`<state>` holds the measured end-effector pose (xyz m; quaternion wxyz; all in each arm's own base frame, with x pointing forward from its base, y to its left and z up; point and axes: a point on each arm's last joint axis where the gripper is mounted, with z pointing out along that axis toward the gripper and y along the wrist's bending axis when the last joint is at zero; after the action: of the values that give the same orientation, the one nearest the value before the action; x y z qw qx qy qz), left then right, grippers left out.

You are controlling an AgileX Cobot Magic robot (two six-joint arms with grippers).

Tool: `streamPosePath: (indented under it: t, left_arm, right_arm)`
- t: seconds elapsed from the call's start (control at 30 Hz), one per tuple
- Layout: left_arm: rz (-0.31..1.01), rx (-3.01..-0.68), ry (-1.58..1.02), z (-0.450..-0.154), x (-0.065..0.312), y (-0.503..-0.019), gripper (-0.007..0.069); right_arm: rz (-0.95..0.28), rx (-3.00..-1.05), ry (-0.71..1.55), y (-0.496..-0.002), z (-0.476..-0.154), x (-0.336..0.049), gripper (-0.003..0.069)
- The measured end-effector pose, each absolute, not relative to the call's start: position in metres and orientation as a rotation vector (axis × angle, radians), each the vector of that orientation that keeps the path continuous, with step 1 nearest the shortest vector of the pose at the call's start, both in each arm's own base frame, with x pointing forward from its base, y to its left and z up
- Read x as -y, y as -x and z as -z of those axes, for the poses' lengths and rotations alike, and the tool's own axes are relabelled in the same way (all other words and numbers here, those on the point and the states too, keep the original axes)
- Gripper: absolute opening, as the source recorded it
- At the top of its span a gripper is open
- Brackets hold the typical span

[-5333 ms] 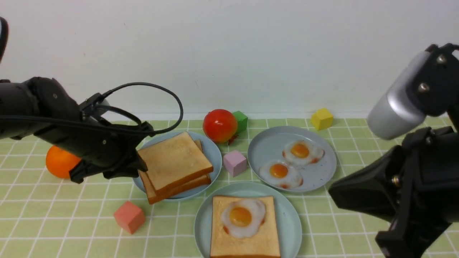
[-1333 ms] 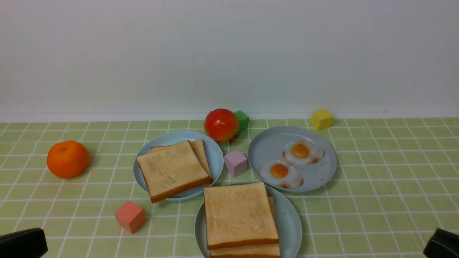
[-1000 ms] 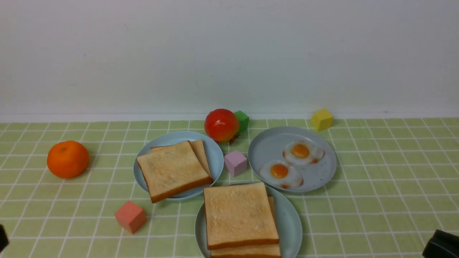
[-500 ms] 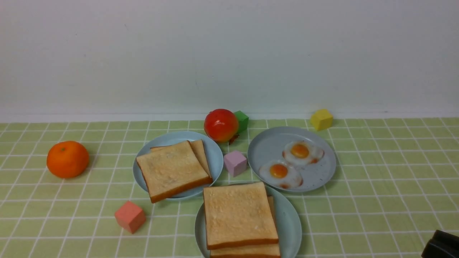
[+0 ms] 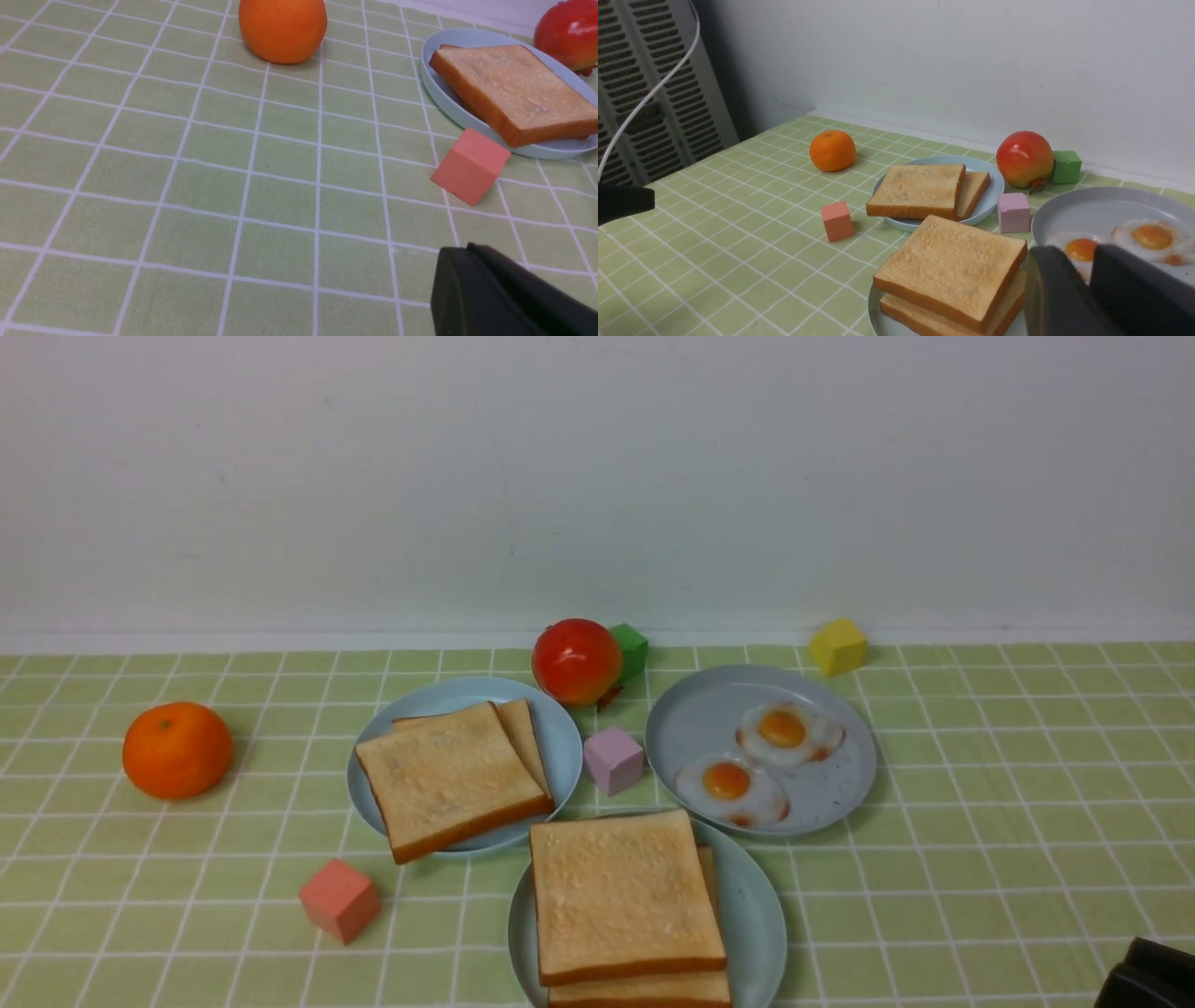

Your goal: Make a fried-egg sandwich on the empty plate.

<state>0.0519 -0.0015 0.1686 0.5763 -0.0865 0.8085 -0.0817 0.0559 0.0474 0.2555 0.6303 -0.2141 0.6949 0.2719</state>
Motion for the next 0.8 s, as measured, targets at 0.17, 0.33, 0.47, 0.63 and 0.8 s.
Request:
streamPosePath:
  t: [0.17, 0.33, 0.47, 0.63, 0.8]
  left_arm:
    - [0.191, -1.893, 0.202, -0.169, 0.002, -0.052, -0.0013]
    - [0.191, -1.893, 0.202, -0.169, 0.002, -0.052, -0.0009]
    - [0.191, -1.893, 0.202, -0.169, 0.002, -0.052, -0.0005]
    - [0.191, -1.893, 0.202, -0.169, 0.002, -0.052, -0.0001]
    - [0.191, -1.893, 0.202, -0.169, 0.002, -0.052, 0.0003]
  right_arm:
    - [-0.623, -1.591, 0.49, -0.056, -0.255, -0.047, 0.0157]
    - [-0.623, -1.591, 0.49, -0.056, -0.255, -0.047, 0.0167]
    - [-0.604, -1.6, 0.465, -0.057, -0.255, -0.045, 0.0174]
    - [-0.467, -1.65, 0.277, -0.064, -0.253, -0.033, 0.0176]
    - [-0.318, -1.681, 0.118, -0.069, -0.242, -0.02, 0.0188]
